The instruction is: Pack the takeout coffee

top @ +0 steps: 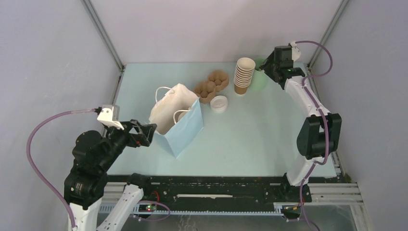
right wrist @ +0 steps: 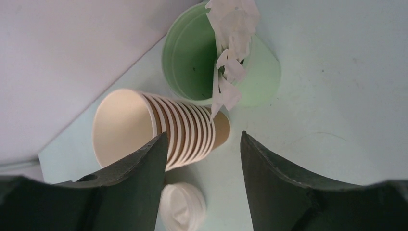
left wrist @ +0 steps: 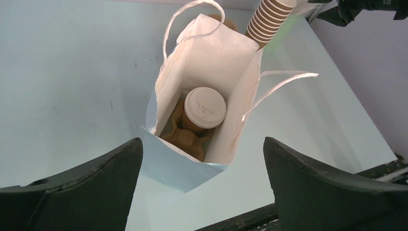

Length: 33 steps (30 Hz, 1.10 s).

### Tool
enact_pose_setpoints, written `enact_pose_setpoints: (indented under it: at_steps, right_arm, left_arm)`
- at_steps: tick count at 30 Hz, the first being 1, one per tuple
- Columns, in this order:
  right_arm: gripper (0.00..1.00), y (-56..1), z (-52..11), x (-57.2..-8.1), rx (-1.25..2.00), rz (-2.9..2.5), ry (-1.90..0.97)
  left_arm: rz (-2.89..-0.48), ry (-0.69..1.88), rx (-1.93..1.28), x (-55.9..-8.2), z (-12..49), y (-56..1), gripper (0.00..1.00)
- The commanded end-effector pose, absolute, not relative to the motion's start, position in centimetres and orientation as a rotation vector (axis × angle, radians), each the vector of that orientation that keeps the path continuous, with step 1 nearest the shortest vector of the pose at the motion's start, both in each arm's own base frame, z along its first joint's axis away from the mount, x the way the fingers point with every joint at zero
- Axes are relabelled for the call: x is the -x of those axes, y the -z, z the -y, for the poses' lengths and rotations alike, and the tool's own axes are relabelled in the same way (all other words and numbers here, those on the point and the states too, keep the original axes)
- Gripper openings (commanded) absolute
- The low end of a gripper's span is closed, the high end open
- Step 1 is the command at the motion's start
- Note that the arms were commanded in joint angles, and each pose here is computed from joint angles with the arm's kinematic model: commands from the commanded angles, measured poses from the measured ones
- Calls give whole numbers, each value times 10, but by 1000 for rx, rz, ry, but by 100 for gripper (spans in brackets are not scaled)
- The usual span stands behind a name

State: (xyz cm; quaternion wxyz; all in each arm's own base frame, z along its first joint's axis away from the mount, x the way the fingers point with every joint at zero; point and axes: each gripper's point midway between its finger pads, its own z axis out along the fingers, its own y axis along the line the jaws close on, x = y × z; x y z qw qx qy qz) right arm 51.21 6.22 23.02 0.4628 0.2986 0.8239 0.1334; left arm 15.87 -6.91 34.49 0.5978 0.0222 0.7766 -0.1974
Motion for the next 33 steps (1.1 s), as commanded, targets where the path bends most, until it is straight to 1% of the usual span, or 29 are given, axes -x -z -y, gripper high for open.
enact_pose_setpoints:
  at_steps: [1,6,13,15,19,29,33]
  right_arm:
    - [64,-253,-58,-539,-923,-1828,-342]
    - [53,-245,-61,-549,-1015,-1783,-340]
    - [51,-238,-52,-555,-1078,-1736,-291]
    - [47,-235,-53,-558,-1085,-1738,-291]
    - [43,-232,-56,-561,-1093,-1743,-294]
    - [42,-224,-61,-560,-1103,-1759,-292]
    - [44,-223,-63,-556,-1103,-1765,-287]
  left_arm:
    - [-1747,400,-92,-156,62,-359,100]
    - [-1744,391,-93,-153,60,-359,100]
    - [-1750,391,-98,-152,60,-355,100]
    - [-1750,392,-103,-152,61,-355,100]
    - [-1746,389,-105,-152,60,-356,100]
    - [-1751,391,-110,-151,61,-353,100]
    - [-1752,392,-111,-151,61,-352,100]
